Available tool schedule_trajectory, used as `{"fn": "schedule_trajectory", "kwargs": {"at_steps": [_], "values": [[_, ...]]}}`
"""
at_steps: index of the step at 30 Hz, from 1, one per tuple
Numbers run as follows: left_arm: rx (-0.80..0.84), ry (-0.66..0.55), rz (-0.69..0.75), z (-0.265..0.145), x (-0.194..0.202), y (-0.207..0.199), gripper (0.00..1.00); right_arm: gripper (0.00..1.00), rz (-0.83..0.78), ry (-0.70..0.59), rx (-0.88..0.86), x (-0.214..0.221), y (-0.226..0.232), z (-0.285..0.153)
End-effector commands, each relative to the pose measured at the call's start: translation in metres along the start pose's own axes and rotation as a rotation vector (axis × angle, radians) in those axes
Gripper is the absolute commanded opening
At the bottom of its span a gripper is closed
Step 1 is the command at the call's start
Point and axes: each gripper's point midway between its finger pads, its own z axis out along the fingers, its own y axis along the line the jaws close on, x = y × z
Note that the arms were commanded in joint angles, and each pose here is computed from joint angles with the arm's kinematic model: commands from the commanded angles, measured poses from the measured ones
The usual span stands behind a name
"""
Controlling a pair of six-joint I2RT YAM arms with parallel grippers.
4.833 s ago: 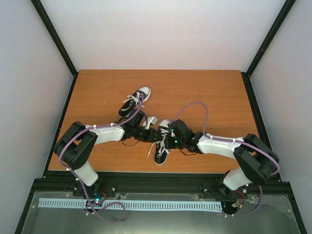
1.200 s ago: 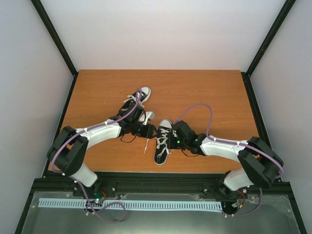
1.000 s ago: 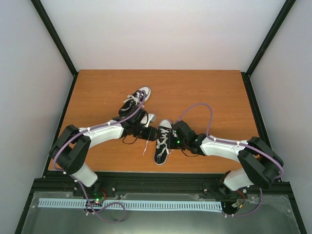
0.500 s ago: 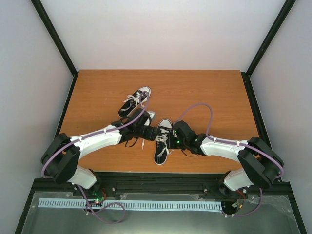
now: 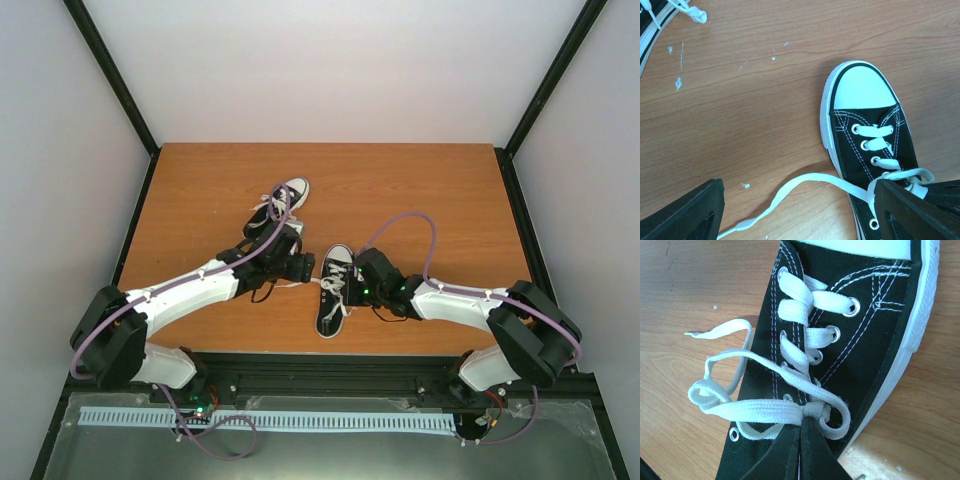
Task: Tie the shoes
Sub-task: Cross the shoelace with the shoelace.
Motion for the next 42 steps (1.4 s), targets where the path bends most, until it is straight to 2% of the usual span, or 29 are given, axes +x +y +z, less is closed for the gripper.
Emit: {"fn": "schedule_trajectory", "kwargs": {"at_steps": [1, 3, 6, 9, 13, 15, 20, 25, 34, 42], "values": [[0.038, 0.018, -0.048, -0.003, 0.004, 0.001, 0.83, 0.03, 0.01, -0.002, 0.027, 0.003, -0.01, 0.002], [0.108, 0.028, -0.053, -0.003, 0.003, -0.008, 0.81, 0.03, 0.008, -0.003, 0.026, 0.002, -0.01, 0.001], [0.307, 0.053, -0.025, -0.009, 0.002, -0.043, 0.76, 0.03, 0.007, -0.004, 0.022, 0.002, -0.009, 0.0], [0.482, 0.093, -0.007, -0.015, 0.006, -0.073, 0.57, 0.03, 0.008, -0.006, 0.023, 0.002, -0.009, 0.0], [0.522, 0.146, 0.007, -0.007, 0.015, -0.08, 0.38, 0.03, 0.008, -0.006, 0.021, 0.003, -0.01, 0.0], [0.521, 0.182, 0.006, -0.001, 0.02, -0.081, 0.34, 0.03, 0.007, -0.004, 0.02, 0.003, -0.01, 0.0], [0.506, 0.231, -0.002, 0.011, 0.028, -0.08, 0.33, 0.03, 0.008, -0.007, 0.016, 0.003, -0.009, 0.0], [0.499, 0.233, 0.004, 0.015, 0.028, -0.08, 0.32, 0.03, 0.008, -0.005, 0.017, 0.003, -0.01, 0.0], [0.472, 0.245, 0.014, 0.023, 0.028, -0.078, 0.24, 0.03, 0.005, -0.004, 0.015, 0.003, -0.009, 0.001], [0.439, 0.269, 0.001, 0.029, 0.037, -0.072, 0.23, 0.03, 0.005, -0.002, 0.008, 0.003, -0.007, 0.001]]}}
